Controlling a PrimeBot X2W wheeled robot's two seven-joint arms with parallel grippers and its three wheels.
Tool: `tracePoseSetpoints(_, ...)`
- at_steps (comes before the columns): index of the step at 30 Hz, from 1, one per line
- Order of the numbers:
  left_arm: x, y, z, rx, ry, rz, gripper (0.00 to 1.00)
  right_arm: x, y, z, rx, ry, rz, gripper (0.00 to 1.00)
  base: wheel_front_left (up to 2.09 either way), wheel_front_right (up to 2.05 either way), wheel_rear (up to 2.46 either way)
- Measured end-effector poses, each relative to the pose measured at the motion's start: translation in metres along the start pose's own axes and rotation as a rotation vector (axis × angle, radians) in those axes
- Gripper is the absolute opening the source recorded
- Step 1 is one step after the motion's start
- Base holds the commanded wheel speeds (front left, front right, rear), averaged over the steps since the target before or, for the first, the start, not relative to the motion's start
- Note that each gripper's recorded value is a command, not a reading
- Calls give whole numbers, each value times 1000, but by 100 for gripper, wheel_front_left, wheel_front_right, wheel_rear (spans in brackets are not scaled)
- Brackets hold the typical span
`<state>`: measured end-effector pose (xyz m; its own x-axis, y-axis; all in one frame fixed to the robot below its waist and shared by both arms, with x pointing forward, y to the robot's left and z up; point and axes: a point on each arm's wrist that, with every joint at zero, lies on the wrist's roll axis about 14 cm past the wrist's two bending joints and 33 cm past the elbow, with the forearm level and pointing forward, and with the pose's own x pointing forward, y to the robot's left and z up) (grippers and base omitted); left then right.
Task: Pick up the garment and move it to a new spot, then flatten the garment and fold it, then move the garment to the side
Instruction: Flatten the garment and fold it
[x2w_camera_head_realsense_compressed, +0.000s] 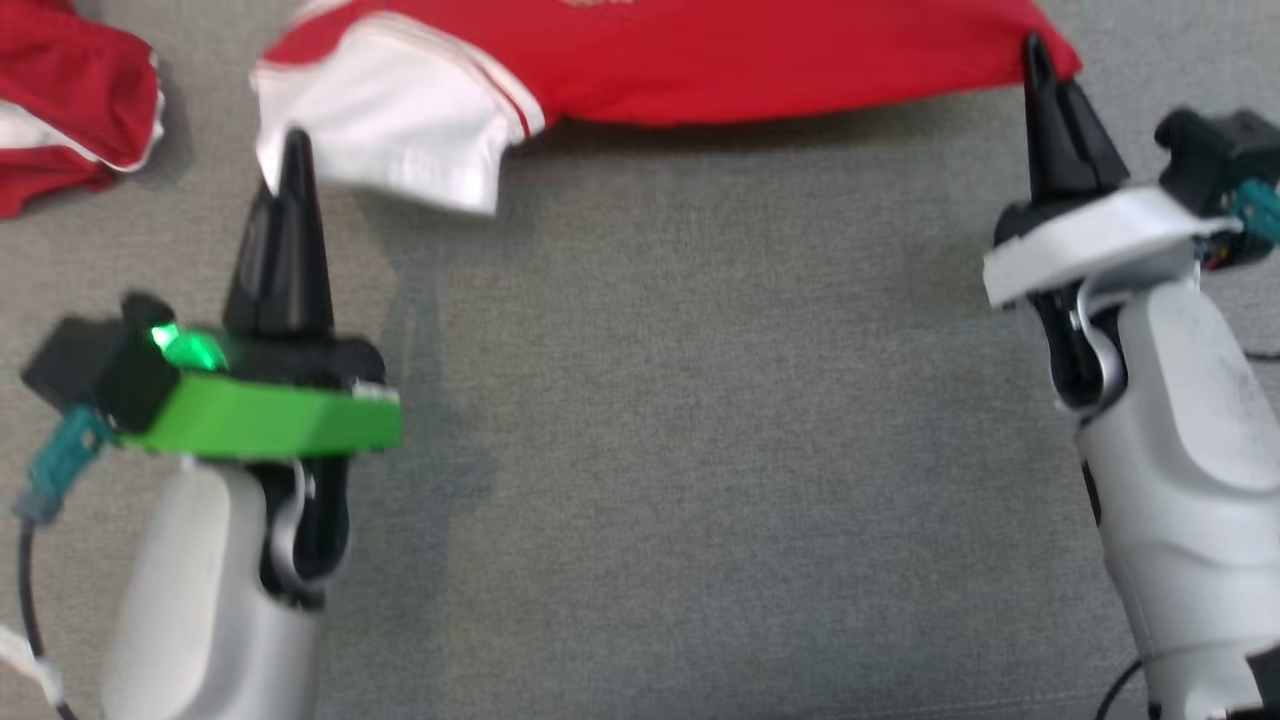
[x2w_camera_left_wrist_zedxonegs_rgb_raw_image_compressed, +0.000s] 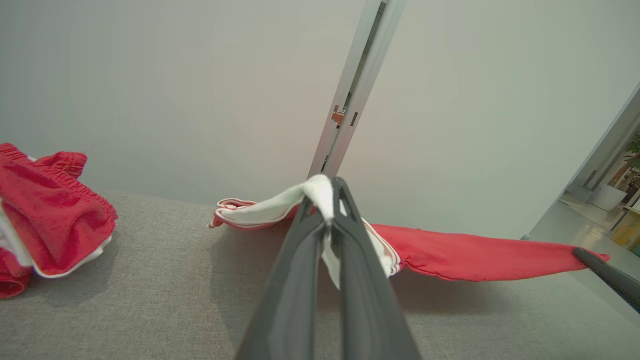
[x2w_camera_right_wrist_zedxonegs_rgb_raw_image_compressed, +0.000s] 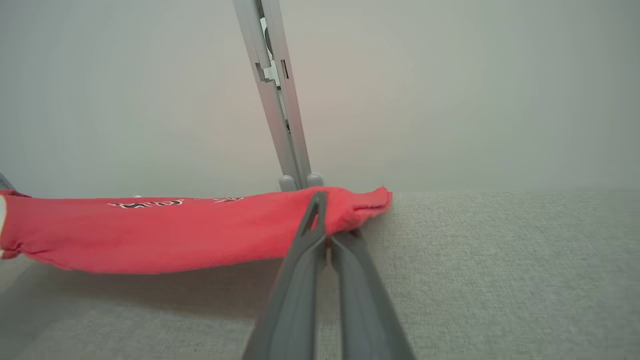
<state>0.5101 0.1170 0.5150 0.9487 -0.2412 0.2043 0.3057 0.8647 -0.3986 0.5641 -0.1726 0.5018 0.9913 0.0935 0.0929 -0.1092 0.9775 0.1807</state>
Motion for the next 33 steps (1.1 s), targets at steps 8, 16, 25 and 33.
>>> tracePoseSetpoints(8,-71,-27,18,-43,-1,34,0,-63,6,39,39,-39,-8,0,0,0,0)
tracePoseSetpoints(16,-117,-49,44,-11,4,31,0,-131,11,60,59,-25,-35,0,0,0,0)
tracePoseSetpoints(25,-147,-37,40,-6,81,100,0,-164,16,44,85,58,-35,0,0,0,0)
tracePoseSetpoints(33,-145,-25,3,-25,194,121,0,-167,5,-9,104,215,-78,0,0,0,0)
